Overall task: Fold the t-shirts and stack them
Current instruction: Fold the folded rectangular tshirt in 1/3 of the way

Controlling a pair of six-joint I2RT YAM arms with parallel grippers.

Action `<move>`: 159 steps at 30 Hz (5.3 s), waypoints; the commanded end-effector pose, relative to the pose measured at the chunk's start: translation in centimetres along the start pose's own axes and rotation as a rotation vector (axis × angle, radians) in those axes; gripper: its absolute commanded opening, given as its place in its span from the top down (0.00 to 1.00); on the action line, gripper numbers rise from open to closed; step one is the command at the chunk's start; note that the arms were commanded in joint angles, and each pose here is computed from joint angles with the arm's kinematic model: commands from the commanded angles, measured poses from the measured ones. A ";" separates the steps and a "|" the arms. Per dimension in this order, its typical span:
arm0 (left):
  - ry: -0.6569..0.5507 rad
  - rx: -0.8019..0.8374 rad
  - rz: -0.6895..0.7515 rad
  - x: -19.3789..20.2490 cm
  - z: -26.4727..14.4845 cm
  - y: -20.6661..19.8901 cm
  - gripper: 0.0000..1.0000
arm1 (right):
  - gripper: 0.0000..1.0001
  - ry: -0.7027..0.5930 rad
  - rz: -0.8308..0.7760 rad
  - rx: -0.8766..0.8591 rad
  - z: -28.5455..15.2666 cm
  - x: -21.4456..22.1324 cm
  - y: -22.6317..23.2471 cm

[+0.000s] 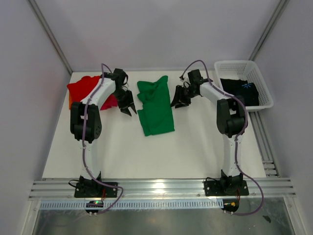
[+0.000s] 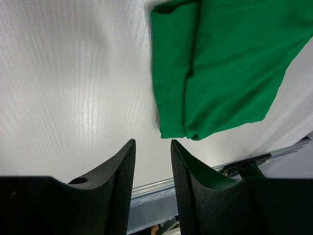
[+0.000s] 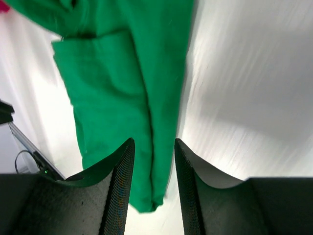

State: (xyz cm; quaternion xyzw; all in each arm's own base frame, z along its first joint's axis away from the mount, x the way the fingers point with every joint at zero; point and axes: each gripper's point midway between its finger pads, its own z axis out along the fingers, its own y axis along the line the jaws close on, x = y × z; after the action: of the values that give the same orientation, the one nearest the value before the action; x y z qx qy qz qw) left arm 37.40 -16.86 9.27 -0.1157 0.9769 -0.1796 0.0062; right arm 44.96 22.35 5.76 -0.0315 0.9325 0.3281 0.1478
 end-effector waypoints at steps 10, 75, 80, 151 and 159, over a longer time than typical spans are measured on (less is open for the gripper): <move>-0.060 0.091 0.008 -0.8 -2.2 -1.7 0.63 | 0.57 -0.084 -0.219 -0.051 -3.8 2.4 6.0; -0.066 0.089 -0.040 -0.7 -2.7 0.3 0.63 | 0.74 -0.074 -0.234 -0.083 3.3 1.0 1.5; -0.060 0.080 -0.049 -0.7 -2.6 0.7 0.63 | 0.79 -0.066 -0.223 -0.097 3.5 1.1 1.4; 0.081 0.072 -0.132 0.5 4.7 3.3 0.63 | 0.96 -0.394 -0.034 0.163 -3.8 -6.2 -2.0; 0.088 0.068 -0.136 0.5 5.0 3.4 0.63 | 0.96 -0.407 0.003 0.220 -3.8 -6.4 -3.1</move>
State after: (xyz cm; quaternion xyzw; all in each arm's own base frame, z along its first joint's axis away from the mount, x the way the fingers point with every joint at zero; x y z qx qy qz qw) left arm 35.73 -15.34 3.26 -0.1707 0.9627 -0.2042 -0.0493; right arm 49.03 18.13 5.65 0.0371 0.9237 0.2422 0.2944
